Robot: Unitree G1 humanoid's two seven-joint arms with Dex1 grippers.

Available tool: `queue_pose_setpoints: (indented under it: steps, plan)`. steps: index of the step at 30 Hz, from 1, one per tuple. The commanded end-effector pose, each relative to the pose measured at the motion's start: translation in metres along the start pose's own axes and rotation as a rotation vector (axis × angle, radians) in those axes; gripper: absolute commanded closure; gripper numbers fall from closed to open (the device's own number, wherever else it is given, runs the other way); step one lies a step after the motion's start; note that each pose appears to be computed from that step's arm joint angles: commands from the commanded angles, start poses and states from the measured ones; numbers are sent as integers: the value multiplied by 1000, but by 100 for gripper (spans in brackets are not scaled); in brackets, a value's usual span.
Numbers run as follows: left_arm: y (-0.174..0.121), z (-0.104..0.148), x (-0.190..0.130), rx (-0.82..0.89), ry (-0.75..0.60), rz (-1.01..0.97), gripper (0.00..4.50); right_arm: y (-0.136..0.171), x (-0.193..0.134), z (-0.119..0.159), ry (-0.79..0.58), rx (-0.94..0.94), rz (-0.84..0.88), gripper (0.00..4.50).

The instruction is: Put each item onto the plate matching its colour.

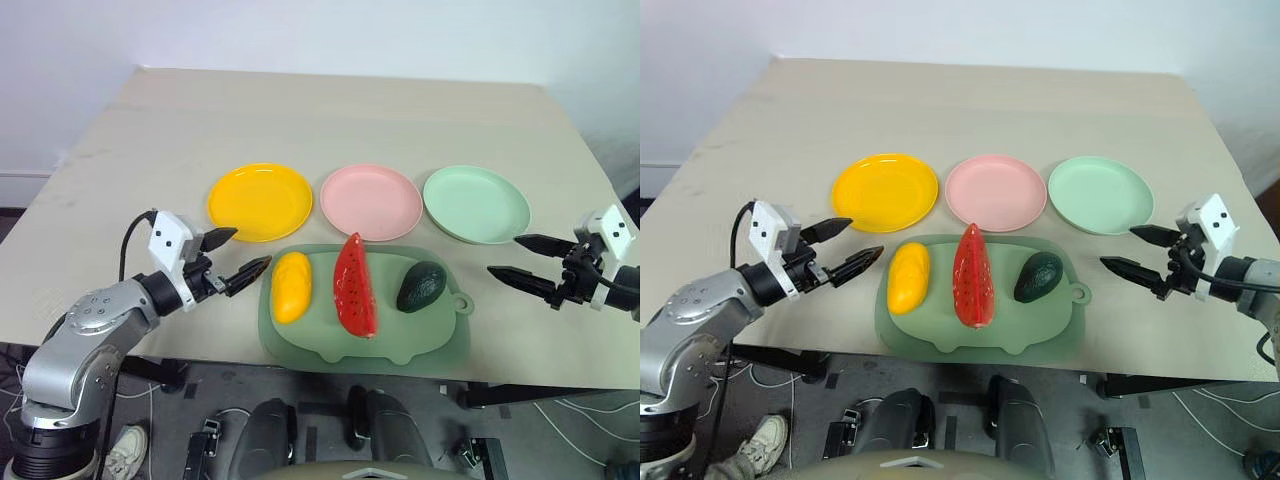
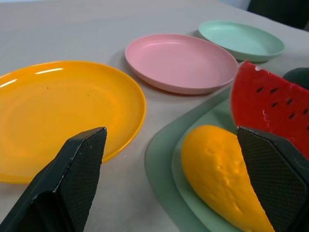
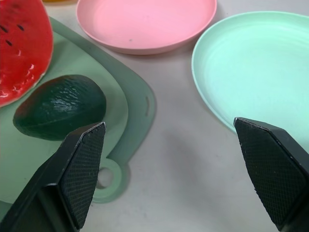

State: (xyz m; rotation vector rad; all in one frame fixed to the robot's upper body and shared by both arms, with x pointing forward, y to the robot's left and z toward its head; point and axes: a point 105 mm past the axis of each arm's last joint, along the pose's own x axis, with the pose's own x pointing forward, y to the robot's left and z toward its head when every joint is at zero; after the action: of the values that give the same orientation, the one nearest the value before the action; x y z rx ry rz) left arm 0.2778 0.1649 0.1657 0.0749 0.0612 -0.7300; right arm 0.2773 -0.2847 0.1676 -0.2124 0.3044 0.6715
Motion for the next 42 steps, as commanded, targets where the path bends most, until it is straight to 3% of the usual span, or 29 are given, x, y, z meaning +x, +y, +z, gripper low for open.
queue_pose_setpoints:
  steps: [1, 16, 24, 35, 42]
  plan:
    - [-8, 9, -3, 24, -50, 2, 1, -8, -4, 24, -26, -69, -18, 0]
    - [-14, 2, 3, -1, -79, 13, 1, -6, -7, 38, 6, -114, 12, 0]
    - [-7, 1, 6, 3, -80, 10, 1, 18, -6, 45, 8, -181, 68, 0]
    - [11, 9, -5, 49, -42, 10, 1, 46, 10, 57, 144, -539, 300, 0]
    - [4, 14, -12, 54, -30, 19, 1, 60, 42, 54, 189, -953, 525, 0]
